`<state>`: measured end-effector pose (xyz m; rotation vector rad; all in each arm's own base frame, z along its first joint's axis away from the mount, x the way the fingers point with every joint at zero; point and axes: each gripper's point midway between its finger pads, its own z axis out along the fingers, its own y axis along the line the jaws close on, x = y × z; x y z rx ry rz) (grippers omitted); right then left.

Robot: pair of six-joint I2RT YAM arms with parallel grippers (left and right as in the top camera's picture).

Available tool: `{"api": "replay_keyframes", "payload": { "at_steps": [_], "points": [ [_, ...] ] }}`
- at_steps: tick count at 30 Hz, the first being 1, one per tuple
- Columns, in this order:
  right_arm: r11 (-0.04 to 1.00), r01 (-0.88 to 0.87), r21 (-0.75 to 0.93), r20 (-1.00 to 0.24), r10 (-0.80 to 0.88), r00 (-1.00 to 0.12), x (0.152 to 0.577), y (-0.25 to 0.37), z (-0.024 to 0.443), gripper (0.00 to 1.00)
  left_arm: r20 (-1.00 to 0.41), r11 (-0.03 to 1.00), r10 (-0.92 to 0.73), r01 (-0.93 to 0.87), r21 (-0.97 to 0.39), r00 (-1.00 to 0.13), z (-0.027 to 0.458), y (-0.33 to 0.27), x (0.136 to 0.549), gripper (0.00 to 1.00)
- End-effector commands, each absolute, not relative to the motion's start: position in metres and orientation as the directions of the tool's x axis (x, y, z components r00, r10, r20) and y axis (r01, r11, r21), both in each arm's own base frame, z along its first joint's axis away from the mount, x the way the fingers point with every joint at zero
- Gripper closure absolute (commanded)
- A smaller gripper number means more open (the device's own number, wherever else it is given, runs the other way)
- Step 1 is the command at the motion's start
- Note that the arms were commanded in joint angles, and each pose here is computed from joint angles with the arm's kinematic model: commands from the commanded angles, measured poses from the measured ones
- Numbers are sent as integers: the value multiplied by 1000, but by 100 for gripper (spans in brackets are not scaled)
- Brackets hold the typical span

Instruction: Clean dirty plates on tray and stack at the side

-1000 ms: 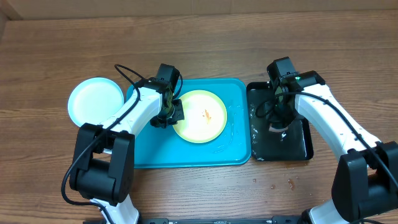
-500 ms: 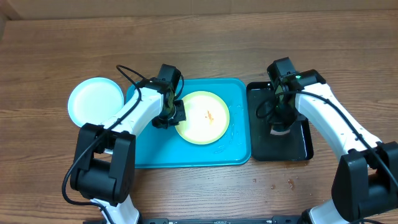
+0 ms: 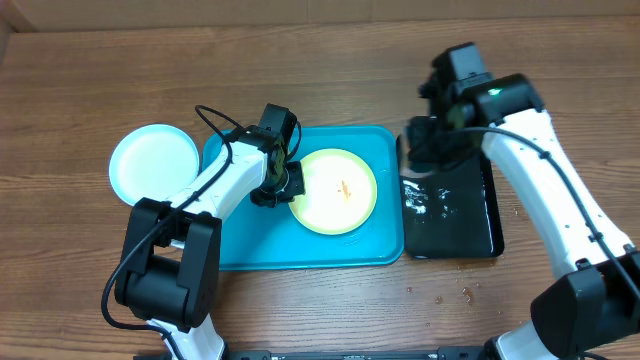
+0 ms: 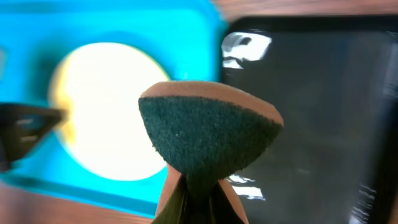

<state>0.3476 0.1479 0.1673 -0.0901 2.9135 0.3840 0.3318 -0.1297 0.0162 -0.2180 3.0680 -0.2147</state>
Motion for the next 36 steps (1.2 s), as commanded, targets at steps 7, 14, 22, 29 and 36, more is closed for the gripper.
{"api": "replay_keyframes", "payload": {
  "at_steps": [7,14,22,29,36],
  "points": [
    [914,-167,371,-224,-86,-971,327,242,162,96,-24,980,-121,-116,-161,-992,11,-136,326,96],
    [910,-196,366,-189,-134,-973,316,280,106,96,-27,981,-121,-116,-158,-992,11,-136,327,96],
    [902,-169,397,-168,-110,-980,316,293,71,96,-32,984,-93,-86,-158,-995,11,-135,327,96],
    [901,-143,411,-146,-90,-985,316,296,48,96,-33,984,-90,-84,-158,-995,11,-135,327,96],
    [894,-142,425,-130,-94,-987,320,305,25,96,-33,984,-90,-84,-158,-995,11,-135,327,96]
  ]
}}
